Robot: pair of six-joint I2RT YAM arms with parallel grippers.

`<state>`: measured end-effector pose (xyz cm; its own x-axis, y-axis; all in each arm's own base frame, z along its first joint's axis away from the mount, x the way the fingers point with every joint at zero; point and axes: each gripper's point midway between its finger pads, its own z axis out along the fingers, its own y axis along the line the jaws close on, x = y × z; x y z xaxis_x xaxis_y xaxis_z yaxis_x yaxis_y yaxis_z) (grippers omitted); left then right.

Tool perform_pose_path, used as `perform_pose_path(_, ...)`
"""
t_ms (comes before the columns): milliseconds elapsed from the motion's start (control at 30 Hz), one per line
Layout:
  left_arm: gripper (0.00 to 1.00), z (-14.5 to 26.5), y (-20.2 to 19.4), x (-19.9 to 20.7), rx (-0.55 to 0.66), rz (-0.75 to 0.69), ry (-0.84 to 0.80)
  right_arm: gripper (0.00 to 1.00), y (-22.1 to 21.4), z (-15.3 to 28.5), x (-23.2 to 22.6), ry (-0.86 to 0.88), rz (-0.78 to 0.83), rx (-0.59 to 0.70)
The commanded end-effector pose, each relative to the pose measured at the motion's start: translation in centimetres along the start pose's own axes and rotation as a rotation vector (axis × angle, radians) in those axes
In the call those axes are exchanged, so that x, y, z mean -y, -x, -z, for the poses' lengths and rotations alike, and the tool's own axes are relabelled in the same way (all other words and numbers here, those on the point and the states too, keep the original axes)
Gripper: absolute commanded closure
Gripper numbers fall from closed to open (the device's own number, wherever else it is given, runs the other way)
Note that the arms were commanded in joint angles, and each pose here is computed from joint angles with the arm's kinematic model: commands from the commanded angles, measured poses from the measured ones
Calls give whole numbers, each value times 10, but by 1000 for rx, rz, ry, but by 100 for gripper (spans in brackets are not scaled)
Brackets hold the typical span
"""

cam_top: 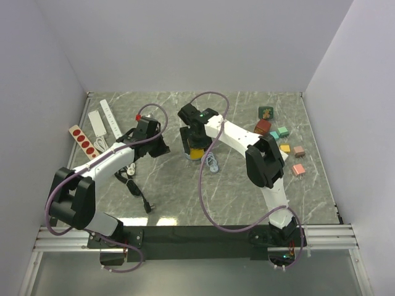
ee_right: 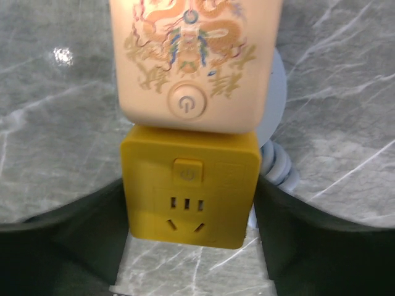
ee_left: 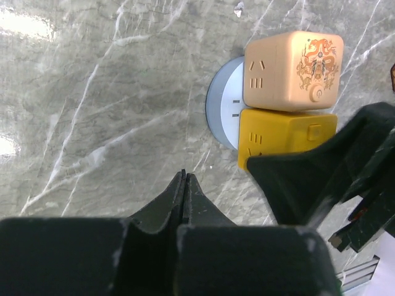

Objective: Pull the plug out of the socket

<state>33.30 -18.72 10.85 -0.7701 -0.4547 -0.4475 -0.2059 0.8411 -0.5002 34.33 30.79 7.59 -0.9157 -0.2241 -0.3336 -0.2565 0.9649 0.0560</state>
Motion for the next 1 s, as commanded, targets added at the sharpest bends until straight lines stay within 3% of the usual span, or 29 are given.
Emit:
perform_pose_path(0, 98, 3, 10, 5, 46, 18, -22, 29, 12, 7, 4, -29, -33, 51)
perform_pose_path(133, 94, -3, 7, 4, 35, 18, -21, 40, 20, 2, 2, -11, -39, 69)
perform_pose_path(467, 90, -17, -2, -1, 3, 15, -18, 17, 26, -11, 4, 24, -49, 52)
perform_pose_path(700, 90, -20, -3, -3, -3, 12, -10, 16, 27, -15, 1, 31, -42, 42)
perform_pose_path(833, 89, -22, -6, -4, -10, 14, -13, 28, 24, -17, 1, 35, -37, 35)
perform_pose_path(933, 89, -26, -8, -6, -16, 13, -9, 46, 22, -16, -2, 55, -31, 26)
perform_pose_path(967, 89, -28, -9, -6, -22, 13, -9, 59, 20, -16, -2, 63, -31, 15)
